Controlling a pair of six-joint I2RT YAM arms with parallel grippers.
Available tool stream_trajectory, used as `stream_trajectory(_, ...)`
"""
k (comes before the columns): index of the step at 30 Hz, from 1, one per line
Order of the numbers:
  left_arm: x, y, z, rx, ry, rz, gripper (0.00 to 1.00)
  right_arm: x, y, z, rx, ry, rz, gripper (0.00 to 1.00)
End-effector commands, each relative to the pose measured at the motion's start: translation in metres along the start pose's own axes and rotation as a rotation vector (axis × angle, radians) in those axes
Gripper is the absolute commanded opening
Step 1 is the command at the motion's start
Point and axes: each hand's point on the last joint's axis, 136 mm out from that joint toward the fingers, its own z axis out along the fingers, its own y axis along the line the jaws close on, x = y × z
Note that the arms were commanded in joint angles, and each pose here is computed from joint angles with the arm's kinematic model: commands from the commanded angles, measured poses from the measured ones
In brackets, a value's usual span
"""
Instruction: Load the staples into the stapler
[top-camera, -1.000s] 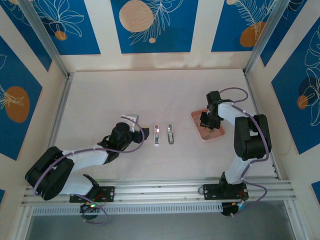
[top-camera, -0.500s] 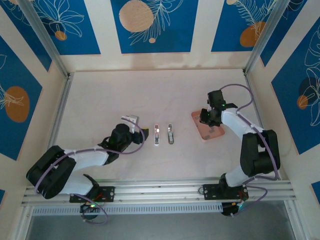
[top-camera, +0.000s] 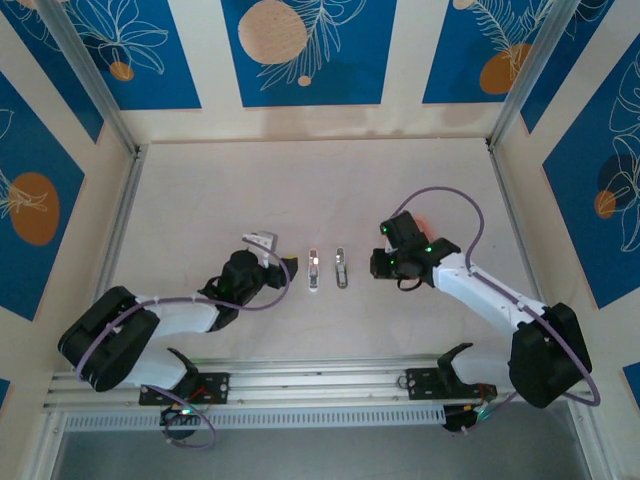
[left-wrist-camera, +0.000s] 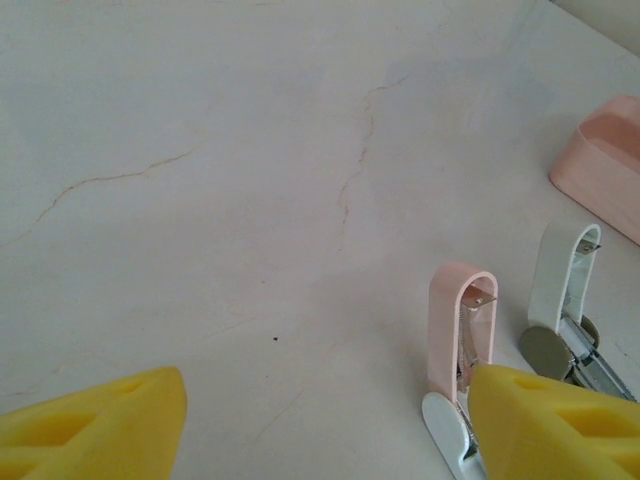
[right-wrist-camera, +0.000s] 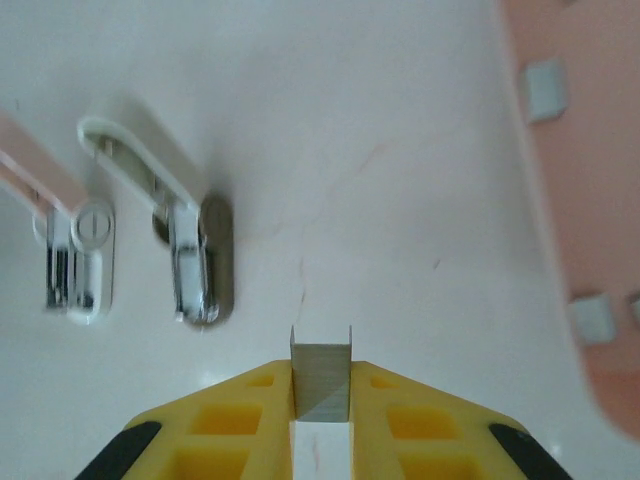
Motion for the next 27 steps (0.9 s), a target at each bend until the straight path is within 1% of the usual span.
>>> stream_trajectory(1, -0.001, 0.002, 0.000, -0.011, -0.038, 0.006, 0.75, 0.039, 0.004, 0.009, -0.015, 0.146, 0.054, 0.19)
stream_trajectory(5, 0.001, 0.002, 0.001, -0.008, -0.037, 0.006, 0.75, 0.060, 0.018, 0.020, -0.036, 0.251, 0.009, 0.19)
stream_trajectory(12, -0.001, 0.005, 0.000, -0.022, -0.061, 0.001, 0.75, 0.078, 0.020, 0.037, 0.026, 0.370, -0.036, 0.19)
stream_trajectory(18, -0.001, 0.005, -0.001, -0.024, -0.063, 0.000, 0.75, 0.087, 0.019, 0.043, 0.063, 0.431, -0.067, 0.20)
stream_trajectory(23, 0.001, 0.007, -0.001, -0.029, -0.058, 0.003, 0.75, 0.089, 0.017, 0.042, 0.084, 0.453, -0.072, 0.23)
stream_trajectory(25, 0.001, 0.007, -0.001, -0.031, -0.062, 0.001, 0.75, 0.088, 0.018, 0.039, 0.085, 0.458, -0.078, 0.26)
stream_trajectory(27, 0.001, 0.008, -0.001, -0.032, -0.061, -0.001, 0.76, 0.084, 0.020, 0.034, 0.085, 0.457, -0.088, 0.31)
